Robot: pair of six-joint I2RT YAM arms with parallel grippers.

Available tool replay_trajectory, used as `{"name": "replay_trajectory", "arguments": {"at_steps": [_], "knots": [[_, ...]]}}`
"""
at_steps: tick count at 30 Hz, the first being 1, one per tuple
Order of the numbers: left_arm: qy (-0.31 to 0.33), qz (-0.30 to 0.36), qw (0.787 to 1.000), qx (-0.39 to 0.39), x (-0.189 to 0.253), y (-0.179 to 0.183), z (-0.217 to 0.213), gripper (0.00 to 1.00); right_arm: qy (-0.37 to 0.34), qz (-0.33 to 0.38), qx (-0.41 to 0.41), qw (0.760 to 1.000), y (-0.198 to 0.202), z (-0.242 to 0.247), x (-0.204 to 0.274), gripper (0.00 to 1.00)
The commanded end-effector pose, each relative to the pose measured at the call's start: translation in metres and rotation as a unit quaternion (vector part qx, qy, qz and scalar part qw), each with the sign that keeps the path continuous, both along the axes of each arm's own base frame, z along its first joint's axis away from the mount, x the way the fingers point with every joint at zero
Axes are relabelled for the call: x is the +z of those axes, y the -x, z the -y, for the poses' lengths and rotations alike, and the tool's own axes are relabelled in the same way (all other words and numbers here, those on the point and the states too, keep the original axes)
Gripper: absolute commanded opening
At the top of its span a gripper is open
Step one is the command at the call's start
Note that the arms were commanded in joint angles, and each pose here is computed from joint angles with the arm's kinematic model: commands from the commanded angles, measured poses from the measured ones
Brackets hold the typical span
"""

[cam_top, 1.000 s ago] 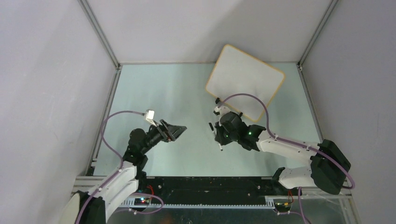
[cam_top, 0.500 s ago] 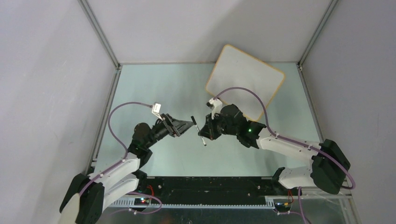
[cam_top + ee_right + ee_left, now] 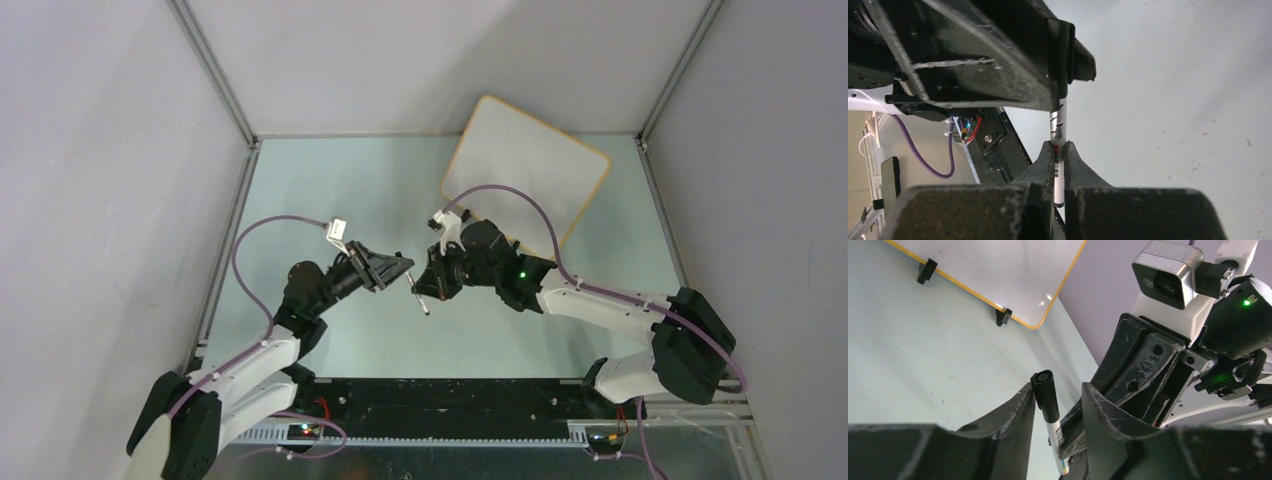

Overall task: Write a sentence on the whiteboard
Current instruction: Open the whiteboard marker at the center of the board.

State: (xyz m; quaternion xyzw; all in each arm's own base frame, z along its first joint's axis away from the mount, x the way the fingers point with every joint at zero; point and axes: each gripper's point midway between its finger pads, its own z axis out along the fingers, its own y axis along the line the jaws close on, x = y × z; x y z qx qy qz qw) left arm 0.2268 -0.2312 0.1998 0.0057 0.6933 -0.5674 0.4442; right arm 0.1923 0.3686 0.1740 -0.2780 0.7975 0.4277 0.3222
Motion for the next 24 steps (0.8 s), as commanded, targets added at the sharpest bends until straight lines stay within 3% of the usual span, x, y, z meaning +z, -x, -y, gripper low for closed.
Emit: {"name": "replay_trajectory", "arguments": {"at_steps": [1,6,10,24], "knots": [[0.013,0.039,0.999,-0.012,0.024,0.003,0.004,0.36,-0.034,0.016,0.013,0.999,-0.001,-0.014,0.026,0.0],[0.003,0.043,0.999,0.005,0.024,0.0,0.0,0.31,-0.031,0.014,0.021,0.999,0.003,-0.015,0.025,0.0],[0.0,0.041,0.999,0.011,0.026,-0.001,-0.002,0.41,-0.022,0.013,0.025,0.999,0.006,-0.014,0.021,0.0],[0.016,0.026,0.999,0.023,0.029,-0.003,-0.004,0.39,-0.001,0.018,0.01,1.0,0.003,-0.005,0.016,0.0]]}}
